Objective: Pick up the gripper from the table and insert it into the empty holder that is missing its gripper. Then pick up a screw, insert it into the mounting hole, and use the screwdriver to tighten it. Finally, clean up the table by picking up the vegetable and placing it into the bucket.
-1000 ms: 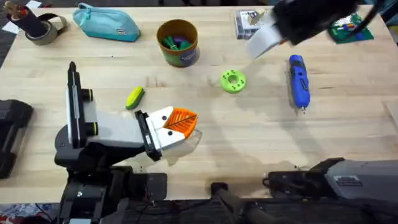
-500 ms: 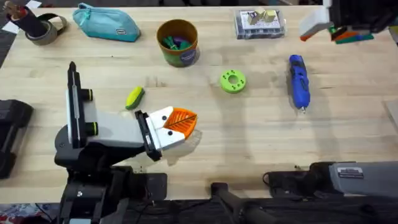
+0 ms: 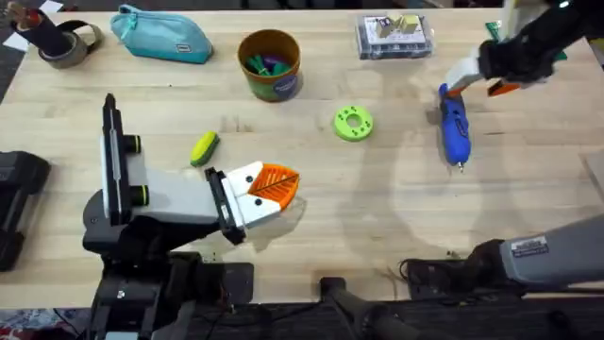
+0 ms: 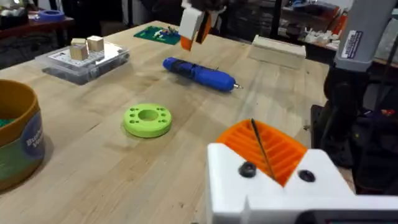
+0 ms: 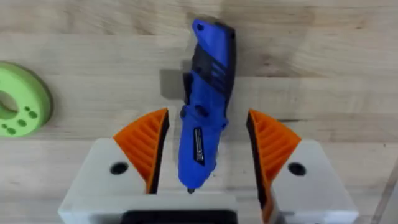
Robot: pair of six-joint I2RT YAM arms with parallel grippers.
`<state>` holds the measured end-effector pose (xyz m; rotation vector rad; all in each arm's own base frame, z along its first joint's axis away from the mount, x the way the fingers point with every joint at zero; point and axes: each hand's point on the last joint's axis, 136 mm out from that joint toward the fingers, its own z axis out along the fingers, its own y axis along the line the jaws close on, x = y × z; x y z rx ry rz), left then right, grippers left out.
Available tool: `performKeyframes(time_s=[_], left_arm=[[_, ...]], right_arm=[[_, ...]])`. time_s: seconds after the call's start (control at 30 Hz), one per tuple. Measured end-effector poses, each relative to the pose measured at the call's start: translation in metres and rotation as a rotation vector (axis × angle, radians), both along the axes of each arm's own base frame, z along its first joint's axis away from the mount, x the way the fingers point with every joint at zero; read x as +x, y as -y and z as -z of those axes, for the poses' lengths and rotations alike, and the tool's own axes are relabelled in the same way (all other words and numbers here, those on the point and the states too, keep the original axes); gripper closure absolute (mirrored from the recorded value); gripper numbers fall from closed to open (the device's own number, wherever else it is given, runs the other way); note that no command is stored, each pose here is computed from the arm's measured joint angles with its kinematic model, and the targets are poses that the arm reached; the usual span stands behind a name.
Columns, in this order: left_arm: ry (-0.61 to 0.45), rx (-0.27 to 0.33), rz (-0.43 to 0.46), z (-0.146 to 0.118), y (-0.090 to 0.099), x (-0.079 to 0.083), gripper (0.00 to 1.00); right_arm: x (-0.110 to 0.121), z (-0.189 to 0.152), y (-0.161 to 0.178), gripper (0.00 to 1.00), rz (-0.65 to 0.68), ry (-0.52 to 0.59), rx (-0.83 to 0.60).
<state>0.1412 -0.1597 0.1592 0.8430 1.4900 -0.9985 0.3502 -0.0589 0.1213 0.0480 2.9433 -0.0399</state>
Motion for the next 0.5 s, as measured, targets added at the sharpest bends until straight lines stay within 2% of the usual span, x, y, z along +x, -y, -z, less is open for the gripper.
performKeyframes(time_s=[0.2, 0.5], left_arm=[[0.0, 0.0, 0.0, 0.0, 0.0, 0.0, 0.996], [0.0, 0.0, 0.0, 0.0, 0.0, 0.0, 0.996]], right_arm=[[0.006, 0.033, 0.001, 0.257, -0.03, -0.072, 0.007], [0.007, 0.056, 0.004, 0.257, -0.027, -0.122, 0.017]])
